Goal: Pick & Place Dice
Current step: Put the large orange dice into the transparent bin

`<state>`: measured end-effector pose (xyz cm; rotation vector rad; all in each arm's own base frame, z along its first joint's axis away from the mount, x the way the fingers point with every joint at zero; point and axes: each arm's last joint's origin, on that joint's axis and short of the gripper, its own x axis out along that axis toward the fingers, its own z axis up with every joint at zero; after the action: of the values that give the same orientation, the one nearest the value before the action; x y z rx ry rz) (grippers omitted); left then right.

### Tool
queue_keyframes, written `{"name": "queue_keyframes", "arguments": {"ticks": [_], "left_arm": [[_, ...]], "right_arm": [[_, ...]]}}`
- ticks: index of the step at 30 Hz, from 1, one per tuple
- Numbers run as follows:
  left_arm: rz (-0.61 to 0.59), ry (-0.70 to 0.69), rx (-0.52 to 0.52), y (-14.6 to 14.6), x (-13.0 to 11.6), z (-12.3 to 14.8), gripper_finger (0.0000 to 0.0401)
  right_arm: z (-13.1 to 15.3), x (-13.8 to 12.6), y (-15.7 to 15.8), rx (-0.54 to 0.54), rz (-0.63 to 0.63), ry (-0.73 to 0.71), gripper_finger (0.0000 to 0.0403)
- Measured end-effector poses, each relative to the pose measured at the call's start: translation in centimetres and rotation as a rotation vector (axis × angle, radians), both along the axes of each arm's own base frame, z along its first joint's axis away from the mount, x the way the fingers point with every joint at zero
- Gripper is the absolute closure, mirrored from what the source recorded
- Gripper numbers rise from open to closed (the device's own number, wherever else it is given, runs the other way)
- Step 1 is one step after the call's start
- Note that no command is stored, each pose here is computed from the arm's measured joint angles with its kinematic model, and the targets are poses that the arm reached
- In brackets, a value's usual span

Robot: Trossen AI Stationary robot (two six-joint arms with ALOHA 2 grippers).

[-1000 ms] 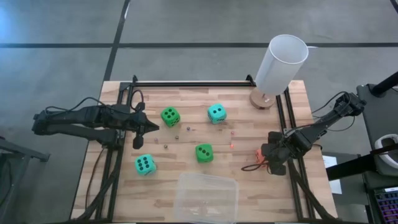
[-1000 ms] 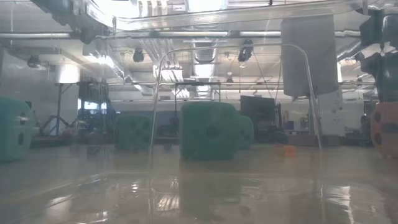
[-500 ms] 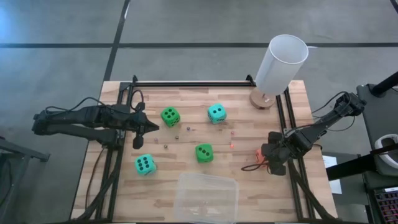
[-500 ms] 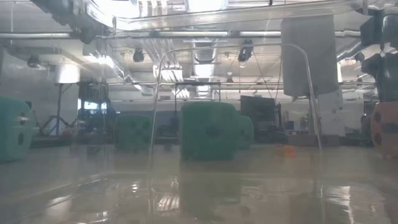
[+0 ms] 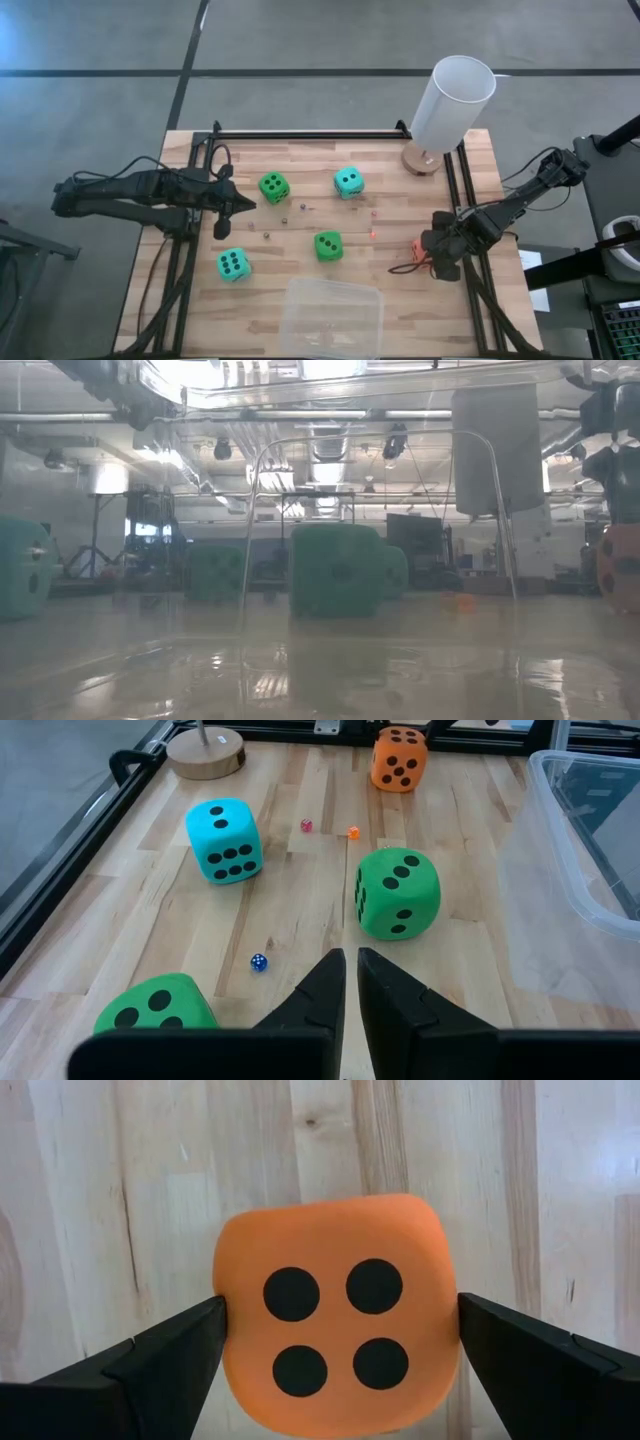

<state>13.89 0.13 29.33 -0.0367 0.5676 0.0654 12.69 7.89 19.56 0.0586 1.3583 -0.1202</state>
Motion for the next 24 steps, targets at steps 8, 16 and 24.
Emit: {"name": "queue_keyframes", "arguments": {"ticks": [8,16,24], "left_arm": [[0.000,0.000,0.000,0.00,0.00,0.00,0.0363],[0.000,0.000,0.000,0.00,0.00,0.00,0.0363],[0.000,0.000,0.000,0.00,0.00,0.00,0.0363]], "right_arm": [[-0.02,-0.03,-0.02,-0.004,0.008,0.003,0.0019],[-0.03,-0.04,-0.02,-0.004,0.008,0.004,0.0019],[-0.32,-0.08,-0.05,-0.001,-0.002,0.004,0.0019]]}}
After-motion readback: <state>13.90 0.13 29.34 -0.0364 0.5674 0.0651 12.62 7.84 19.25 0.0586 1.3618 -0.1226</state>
